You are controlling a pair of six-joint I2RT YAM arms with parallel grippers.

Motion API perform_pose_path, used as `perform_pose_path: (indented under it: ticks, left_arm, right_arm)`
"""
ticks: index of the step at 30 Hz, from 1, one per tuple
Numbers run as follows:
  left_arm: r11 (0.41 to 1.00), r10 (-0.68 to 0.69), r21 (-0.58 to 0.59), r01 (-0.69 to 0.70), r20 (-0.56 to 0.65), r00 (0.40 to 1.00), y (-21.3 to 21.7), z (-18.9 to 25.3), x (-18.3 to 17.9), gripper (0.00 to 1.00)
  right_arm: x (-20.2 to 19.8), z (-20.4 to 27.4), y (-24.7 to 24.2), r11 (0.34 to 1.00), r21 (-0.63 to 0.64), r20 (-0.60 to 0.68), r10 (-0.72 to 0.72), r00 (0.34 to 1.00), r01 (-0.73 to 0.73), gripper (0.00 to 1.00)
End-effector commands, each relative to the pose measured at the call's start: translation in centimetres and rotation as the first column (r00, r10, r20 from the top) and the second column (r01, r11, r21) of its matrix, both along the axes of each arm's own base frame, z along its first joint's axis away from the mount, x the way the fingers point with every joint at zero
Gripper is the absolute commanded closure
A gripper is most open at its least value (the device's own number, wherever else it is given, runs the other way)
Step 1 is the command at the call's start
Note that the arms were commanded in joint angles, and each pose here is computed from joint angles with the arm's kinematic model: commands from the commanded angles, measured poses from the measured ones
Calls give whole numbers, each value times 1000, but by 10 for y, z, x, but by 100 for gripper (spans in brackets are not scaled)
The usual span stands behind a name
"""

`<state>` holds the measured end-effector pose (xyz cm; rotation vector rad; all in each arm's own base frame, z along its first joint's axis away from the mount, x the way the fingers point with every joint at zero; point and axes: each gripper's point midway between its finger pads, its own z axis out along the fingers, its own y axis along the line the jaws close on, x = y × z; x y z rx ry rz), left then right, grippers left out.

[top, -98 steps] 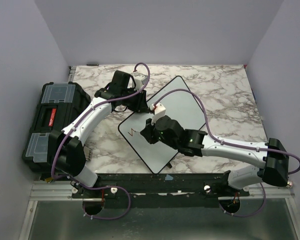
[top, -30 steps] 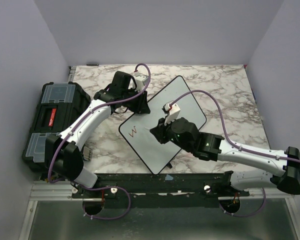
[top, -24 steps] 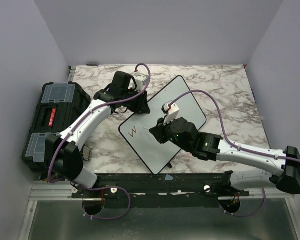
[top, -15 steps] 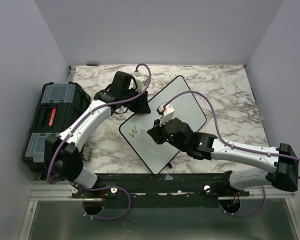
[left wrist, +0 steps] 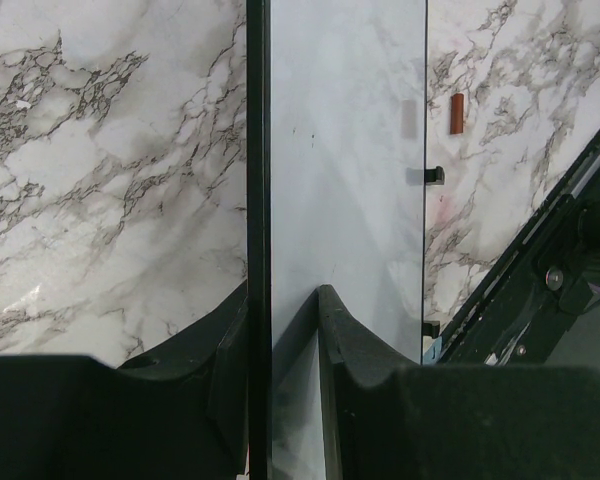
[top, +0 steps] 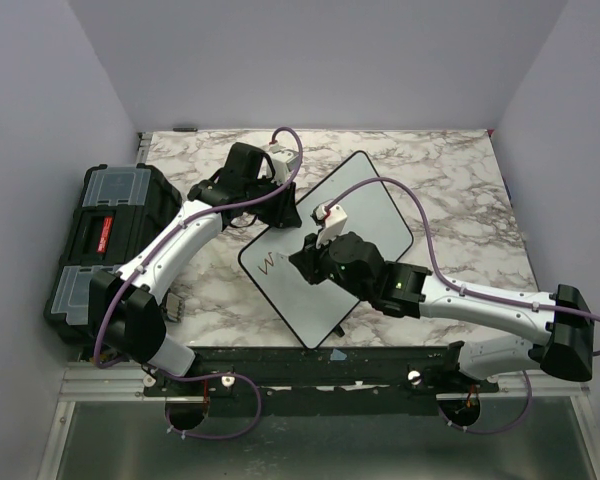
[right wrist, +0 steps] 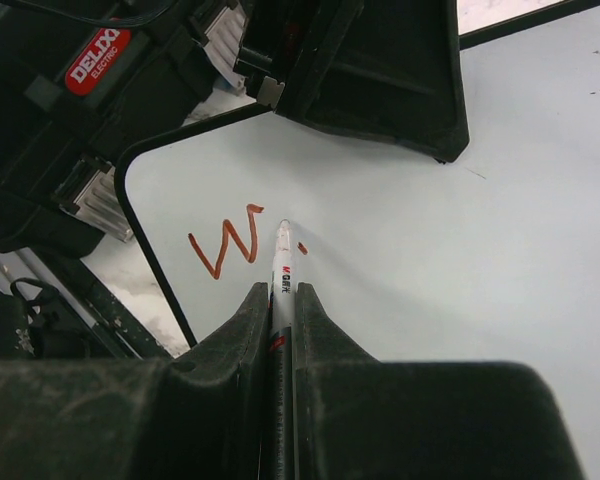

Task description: Write a sentence on the whiteboard

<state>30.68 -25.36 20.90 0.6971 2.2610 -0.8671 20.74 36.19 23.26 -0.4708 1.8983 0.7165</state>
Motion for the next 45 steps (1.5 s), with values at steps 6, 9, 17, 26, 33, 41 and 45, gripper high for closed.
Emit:
perform_pose_path:
  ticks: [6, 9, 17, 26, 33, 41, 45]
  left_arm:
    - [997, -66, 45, 66, -17, 998, -2, -13, -20, 100]
    - [997, -68, 46, 69, -17, 998, -3, -13, -20, 100]
    - [996, -71, 47, 72, -19, 997, -4, -14, -21, 100]
    - [996, -70, 53, 71, -22, 997, -4, -15, -21, 100]
    - [996, -71, 52, 72, -21, 997, -4, -15, -21, 100]
    - [996, -72, 55, 73, -23, 997, -4, -16, -21, 100]
    - [996, -73, 55, 74, -22, 997, -4, -16, -22, 100]
  right_arm:
    - [14, 12, -2, 997, 27, 35, -77, 996, 76, 99]
    - [16, 11, 0, 997, 18, 38, -79, 996, 78, 99]
    - [17, 5, 11, 999, -2, 30, -54, 998, 54, 99]
    - [6, -6, 13, 1000, -15, -3, 5, 1000, -5, 99]
    - [-6, -29, 8, 998, -43, -61, 34, 998, -37, 99]
    - [-9, -41, -5, 998, -64, -87, 9, 996, -14, 99]
    - [-6, -40, -13, 997, -76, -79, -27, 997, 21, 99]
